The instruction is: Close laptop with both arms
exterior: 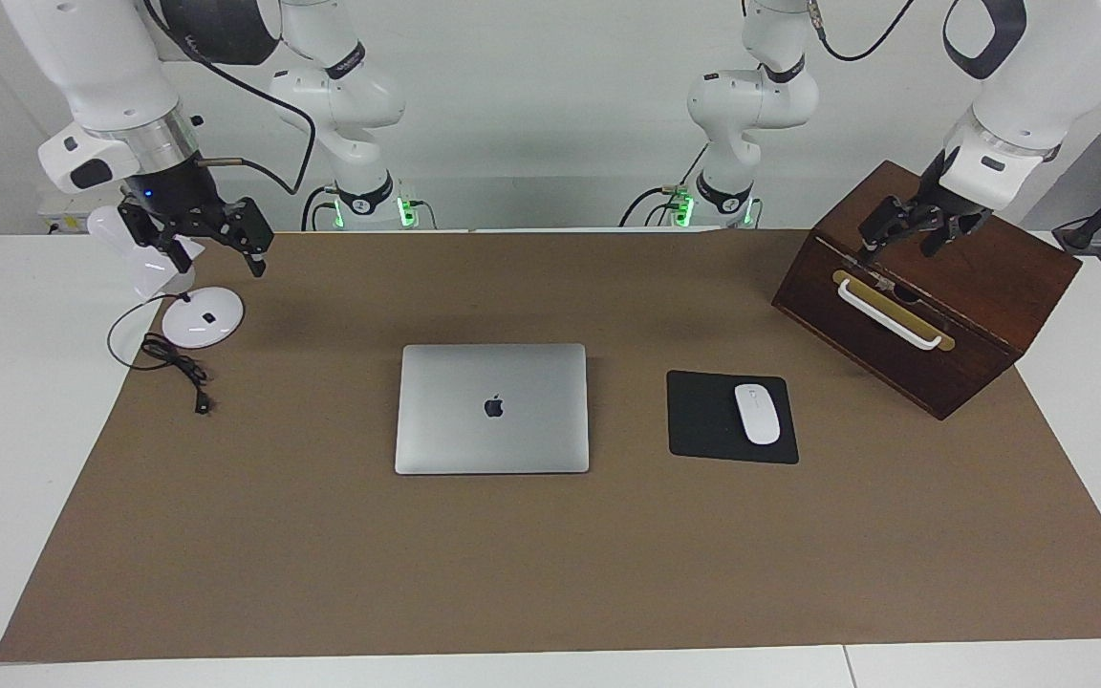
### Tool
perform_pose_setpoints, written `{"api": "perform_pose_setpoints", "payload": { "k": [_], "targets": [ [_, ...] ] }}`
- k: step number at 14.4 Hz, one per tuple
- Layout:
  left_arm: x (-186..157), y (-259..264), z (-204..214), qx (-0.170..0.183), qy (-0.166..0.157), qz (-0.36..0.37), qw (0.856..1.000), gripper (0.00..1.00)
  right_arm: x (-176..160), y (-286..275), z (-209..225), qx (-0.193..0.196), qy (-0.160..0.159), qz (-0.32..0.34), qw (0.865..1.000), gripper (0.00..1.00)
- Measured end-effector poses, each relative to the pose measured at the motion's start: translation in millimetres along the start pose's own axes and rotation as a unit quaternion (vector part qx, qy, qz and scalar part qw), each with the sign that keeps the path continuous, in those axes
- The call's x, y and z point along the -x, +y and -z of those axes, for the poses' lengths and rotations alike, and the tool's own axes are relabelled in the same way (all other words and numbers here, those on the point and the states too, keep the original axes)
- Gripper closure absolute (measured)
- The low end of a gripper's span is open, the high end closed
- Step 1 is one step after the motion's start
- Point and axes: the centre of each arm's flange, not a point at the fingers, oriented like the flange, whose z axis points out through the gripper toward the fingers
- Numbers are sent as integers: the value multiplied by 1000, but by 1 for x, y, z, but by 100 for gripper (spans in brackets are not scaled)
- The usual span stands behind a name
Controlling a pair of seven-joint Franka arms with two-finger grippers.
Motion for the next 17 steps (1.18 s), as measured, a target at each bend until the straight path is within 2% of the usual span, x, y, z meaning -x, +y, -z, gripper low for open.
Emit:
{"api": "perform_pose_setpoints", "payload": {
  "k": [2,6,9,13,17],
  "targets": [
    [-2,-11,0,-15,5,-28,999,0,0,0,-1,0,-1,0,1000,0],
    [-6,-32,2,-15,17,-35,999,0,0,0,-2,0,-2,0,1000,0],
    [-9,-23,3,-11,31,-11,999,0,1,0,-1,0,-1,0,1000,0],
    [-9,-17,2,-11,31,-7,999,0,2,0,1,0,-1,0,1000,0],
    [-9,-13,3,-11,31,-10,999,0,7,1,4,1,-15,0,1000,0]
  ]
}}
